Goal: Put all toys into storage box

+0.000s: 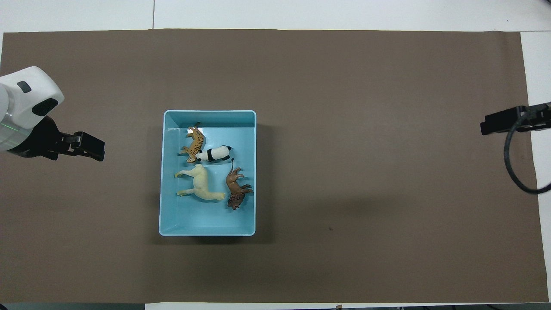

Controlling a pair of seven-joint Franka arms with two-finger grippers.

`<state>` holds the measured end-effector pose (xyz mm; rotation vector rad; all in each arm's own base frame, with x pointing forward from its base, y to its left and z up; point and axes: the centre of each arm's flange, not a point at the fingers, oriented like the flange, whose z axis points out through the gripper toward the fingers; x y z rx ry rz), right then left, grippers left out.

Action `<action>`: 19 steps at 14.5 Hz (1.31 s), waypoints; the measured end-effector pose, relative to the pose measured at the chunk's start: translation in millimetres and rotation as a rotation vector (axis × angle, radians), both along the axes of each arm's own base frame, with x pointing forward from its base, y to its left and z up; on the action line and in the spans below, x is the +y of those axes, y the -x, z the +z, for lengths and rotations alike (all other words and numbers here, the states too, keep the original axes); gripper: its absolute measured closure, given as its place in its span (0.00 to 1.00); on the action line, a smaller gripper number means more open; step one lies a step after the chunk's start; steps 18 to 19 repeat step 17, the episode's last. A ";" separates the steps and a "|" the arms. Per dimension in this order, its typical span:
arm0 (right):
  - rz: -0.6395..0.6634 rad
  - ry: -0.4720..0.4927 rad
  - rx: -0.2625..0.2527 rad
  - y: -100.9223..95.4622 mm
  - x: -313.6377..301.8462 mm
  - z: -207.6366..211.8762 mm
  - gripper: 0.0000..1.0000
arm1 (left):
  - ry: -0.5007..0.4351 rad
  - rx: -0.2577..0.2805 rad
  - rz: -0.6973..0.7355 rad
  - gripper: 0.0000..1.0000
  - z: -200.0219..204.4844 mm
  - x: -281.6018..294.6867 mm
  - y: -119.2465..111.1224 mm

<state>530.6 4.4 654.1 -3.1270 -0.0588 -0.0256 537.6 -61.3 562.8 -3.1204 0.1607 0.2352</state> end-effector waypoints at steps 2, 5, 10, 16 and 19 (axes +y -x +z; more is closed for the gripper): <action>-0.016 -0.002 0.013 18.4 -15.4 1.6 0.00 | 0.000 0.000 0.002 0.00 0.0 1.2 -0.1; 0.003 0.002 -0.005 15.6 -50.7 -4.1 0.00 | 0.000 0.000 0.002 0.00 0.0 1.2 -0.1; -0.006 0.005 0.029 10.0 -60.6 -18.7 0.00 | 0.000 0.000 0.002 0.00 0.0 1.2 -0.1; -0.006 0.004 0.025 16.2 -60.3 -8.6 0.00 | 0.000 0.000 0.002 0.00 0.0 1.2 -0.1; -0.006 0.004 0.024 16.6 -60.3 -8.1 0.00 | 0.000 0.000 0.002 0.00 0.0 1.2 -0.1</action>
